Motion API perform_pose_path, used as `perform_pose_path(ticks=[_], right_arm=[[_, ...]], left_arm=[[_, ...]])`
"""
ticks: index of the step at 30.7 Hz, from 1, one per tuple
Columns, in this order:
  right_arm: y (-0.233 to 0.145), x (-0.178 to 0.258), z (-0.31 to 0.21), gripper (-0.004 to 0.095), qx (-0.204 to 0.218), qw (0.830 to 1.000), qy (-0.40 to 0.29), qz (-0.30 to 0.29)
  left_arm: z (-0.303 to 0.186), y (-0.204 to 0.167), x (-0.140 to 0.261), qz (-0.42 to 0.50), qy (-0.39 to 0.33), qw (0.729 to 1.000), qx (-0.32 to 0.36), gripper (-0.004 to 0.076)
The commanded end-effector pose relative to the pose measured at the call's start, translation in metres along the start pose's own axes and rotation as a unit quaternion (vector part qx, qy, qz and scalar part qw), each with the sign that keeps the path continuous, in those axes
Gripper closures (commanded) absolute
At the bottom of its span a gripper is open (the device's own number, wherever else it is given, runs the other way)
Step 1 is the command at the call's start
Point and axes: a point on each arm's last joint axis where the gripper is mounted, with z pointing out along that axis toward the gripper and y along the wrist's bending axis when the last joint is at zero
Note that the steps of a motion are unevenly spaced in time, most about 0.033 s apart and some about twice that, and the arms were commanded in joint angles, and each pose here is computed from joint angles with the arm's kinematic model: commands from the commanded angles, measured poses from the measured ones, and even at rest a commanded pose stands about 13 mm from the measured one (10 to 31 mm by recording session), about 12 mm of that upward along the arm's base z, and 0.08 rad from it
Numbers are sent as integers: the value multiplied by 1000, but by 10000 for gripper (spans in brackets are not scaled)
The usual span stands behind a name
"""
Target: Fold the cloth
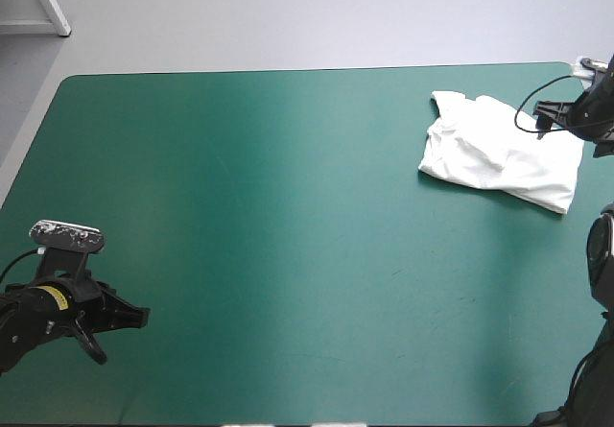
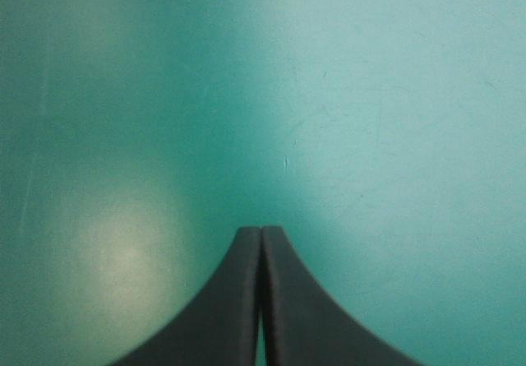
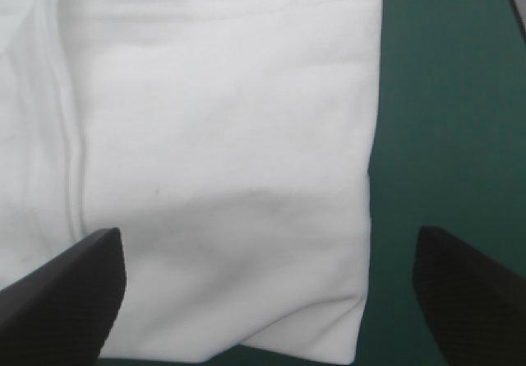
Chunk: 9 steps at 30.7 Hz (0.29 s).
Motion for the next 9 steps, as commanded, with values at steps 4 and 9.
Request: perform_pose_path(ticks=[4, 9], right_arm=[[-1, 3, -81, 51, -18, 996, -85, 6], [2, 6, -100, 94, -34, 994, -103, 8]], left_arm=[[-6, 0, 0, -6, 2, 1000, 1, 734], [-6, 0, 0, -6, 2, 1000, 1, 734]])
